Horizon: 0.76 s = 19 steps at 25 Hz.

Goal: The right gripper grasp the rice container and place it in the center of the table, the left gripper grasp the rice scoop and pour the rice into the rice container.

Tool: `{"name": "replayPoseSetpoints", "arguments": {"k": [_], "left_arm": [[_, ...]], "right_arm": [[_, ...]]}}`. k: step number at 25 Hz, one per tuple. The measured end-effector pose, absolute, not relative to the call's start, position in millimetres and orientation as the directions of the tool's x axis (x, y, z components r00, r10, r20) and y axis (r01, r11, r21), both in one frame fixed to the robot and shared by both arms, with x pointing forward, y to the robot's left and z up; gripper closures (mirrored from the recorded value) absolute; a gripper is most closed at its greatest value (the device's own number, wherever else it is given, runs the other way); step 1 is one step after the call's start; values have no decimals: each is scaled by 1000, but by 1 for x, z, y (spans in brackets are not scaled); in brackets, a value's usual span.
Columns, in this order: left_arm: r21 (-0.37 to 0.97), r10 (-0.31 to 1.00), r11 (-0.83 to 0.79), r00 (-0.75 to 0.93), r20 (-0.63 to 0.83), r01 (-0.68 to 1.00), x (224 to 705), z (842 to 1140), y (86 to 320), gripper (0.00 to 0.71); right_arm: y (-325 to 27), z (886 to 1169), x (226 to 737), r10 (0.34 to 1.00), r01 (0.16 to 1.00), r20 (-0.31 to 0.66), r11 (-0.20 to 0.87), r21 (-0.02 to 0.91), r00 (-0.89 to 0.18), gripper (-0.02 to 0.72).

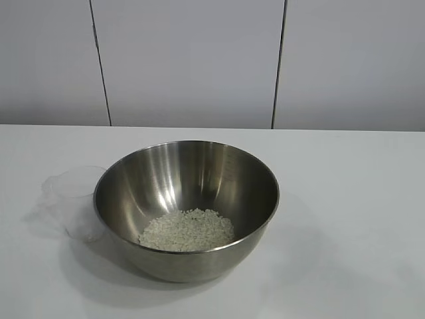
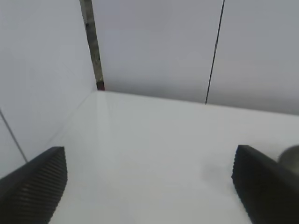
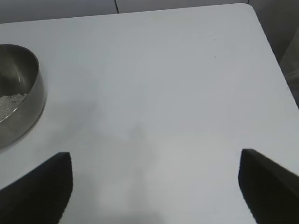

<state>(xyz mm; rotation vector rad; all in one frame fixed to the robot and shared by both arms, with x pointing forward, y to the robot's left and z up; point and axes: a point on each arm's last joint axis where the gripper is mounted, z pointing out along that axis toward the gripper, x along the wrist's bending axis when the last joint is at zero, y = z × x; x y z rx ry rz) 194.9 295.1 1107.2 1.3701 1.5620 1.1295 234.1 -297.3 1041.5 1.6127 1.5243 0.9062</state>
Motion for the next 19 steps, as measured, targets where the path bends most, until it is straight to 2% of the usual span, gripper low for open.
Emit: {"name": "replayPoseSetpoints", "arguments": {"k": [12, 19], "left_arm": [[847, 993, 82, -113, -26, 526, 229, 1042, 297, 25], [858, 999, 31, -9, -31, 513, 230, 1043, 297, 25]], "right_arm": [[-297, 1041, 234, 999, 486, 10, -34, 873, 50, 43], [-297, 1041, 234, 999, 486, 10, -34, 873, 50, 43]]}}
